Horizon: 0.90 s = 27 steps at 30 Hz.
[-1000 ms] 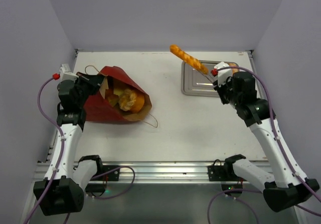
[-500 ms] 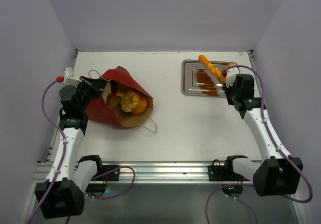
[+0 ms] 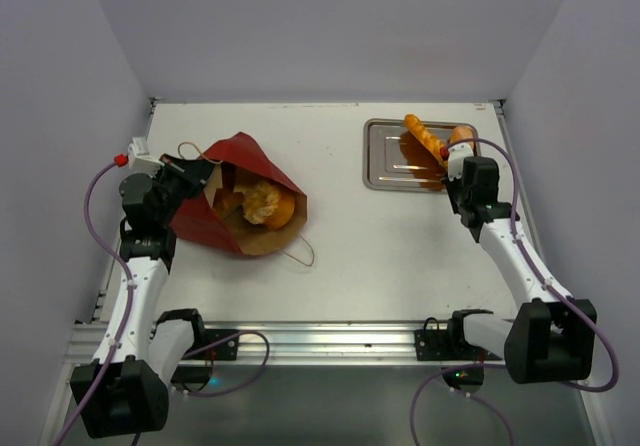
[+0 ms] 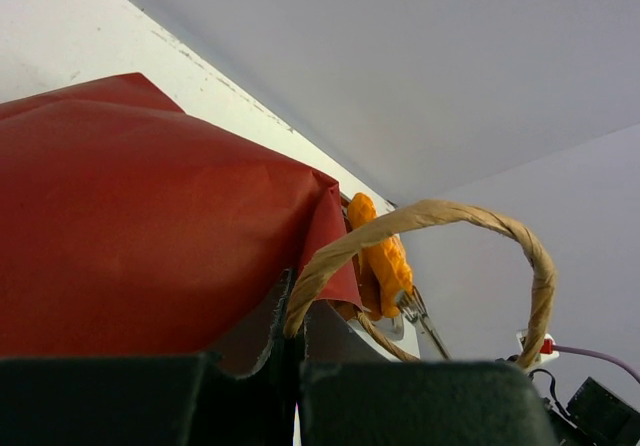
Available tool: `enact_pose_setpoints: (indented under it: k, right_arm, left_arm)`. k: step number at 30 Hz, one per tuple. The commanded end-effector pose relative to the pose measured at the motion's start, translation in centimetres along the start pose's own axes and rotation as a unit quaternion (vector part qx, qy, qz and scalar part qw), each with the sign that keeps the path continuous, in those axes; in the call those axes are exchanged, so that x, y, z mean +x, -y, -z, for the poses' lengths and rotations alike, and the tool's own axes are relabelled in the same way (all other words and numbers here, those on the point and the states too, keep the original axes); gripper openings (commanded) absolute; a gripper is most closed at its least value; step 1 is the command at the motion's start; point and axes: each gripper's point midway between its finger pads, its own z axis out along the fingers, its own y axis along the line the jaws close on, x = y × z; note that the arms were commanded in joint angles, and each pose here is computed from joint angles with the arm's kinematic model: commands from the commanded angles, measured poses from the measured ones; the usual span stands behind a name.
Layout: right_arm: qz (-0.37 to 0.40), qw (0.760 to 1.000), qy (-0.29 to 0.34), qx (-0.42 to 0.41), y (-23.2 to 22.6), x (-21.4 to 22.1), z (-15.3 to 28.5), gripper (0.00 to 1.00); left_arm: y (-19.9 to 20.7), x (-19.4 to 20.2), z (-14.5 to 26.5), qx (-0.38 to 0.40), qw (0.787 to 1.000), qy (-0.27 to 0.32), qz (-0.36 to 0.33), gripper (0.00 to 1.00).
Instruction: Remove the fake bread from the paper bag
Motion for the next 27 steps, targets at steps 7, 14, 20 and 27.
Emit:
enact_pose_setpoints:
  k: [7, 14, 20, 27]
  right_arm:
    - [0.025, 0.999, 0.033, -0.02, -0.5, -0.3, 0.8, 0.08]
    - [0.04, 0.998, 0.012, -0.049, -1.7, 1.2, 0.5, 0.3]
    - [0.043, 0.997, 0.011, -0.057, -2.0, 1.5, 0.5, 0.43]
    - [0.043, 0.996, 0.025, -0.072, -2.5, 1.0, 1.1, 0.49]
  left_arm:
    - [1.6, -0.8, 0.3, 0.034, 0.999, 0.013, -0.018, 0.0]
    - [1.6, -0.8, 0.4, 0.034, 0.999, 0.013, -0.019, 0.0]
    - [1.5, -0.7, 0.4, 0.032, 0.999, 0.012, -0.019, 0.0]
    - [1.5, -0.7, 0.4, 0.032, 0.999, 0.012, -0.019, 0.0]
